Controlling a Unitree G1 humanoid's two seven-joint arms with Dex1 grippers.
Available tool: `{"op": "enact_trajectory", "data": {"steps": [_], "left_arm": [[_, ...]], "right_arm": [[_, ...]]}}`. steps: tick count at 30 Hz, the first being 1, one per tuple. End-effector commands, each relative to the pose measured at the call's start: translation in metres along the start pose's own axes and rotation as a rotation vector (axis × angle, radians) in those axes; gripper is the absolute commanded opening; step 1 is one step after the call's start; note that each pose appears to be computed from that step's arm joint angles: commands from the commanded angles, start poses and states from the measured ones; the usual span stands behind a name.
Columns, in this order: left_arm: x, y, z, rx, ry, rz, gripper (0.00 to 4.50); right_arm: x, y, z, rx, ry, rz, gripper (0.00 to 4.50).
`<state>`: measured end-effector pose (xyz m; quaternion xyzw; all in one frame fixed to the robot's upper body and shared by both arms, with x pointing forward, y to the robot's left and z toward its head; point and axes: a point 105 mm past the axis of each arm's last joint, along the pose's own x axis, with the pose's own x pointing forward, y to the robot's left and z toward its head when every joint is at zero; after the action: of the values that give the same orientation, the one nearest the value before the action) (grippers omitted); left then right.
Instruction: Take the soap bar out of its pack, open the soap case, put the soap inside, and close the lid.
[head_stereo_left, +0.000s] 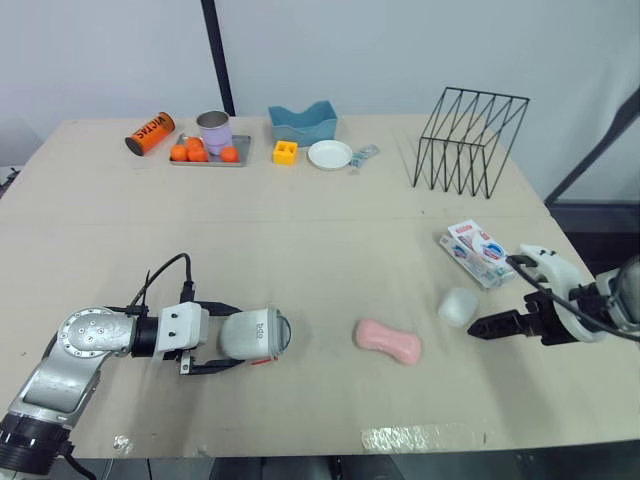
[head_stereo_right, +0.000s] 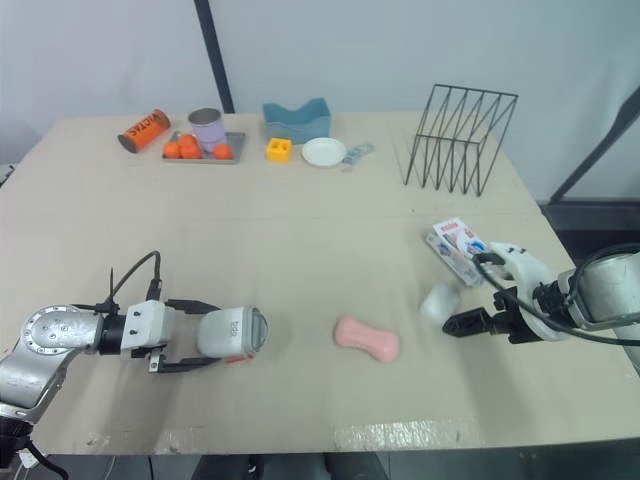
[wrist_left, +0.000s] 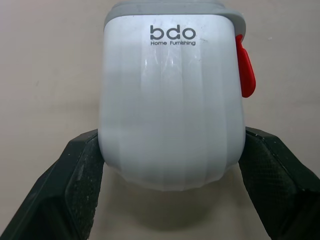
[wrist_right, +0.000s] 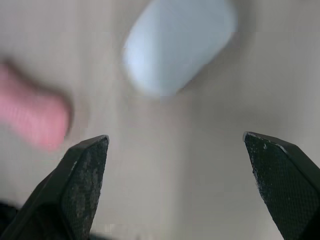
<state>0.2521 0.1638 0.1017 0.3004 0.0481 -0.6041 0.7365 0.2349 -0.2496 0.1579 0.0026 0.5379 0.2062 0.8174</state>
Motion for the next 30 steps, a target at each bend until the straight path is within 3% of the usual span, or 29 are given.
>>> {"op": "enact_trajectory", "data": {"steps": [1,5,11,21,30], "left_arm": [[-0.003,0.008,0.005,0.038,-0.009,0.004,3.43],[-0.003,0.011,0.006,0.044,-0.009,0.001,3.43],[-0.006,0.016,0.009,0.040,-0.014,0.005,3.43],[-0.014,0.023,0.017,0.035,-0.002,-0.001,3.43],[-0.024,0.026,0.015,-0.007,0.038,-0.013,3.43]], "right_arm": [[-0.021,0.035,0.013,-0.239,-0.157,0.175,4.44],[-0.033,0.062,0.026,-0.527,-0.362,0.327,4.44],[-0.022,0.074,0.057,-0.688,-0.614,0.342,4.44],[0.020,0.093,0.063,-0.808,-0.685,0.462,4.44],[0.030,0.115,0.057,-1.033,-0.776,0.488,4.44]]}}
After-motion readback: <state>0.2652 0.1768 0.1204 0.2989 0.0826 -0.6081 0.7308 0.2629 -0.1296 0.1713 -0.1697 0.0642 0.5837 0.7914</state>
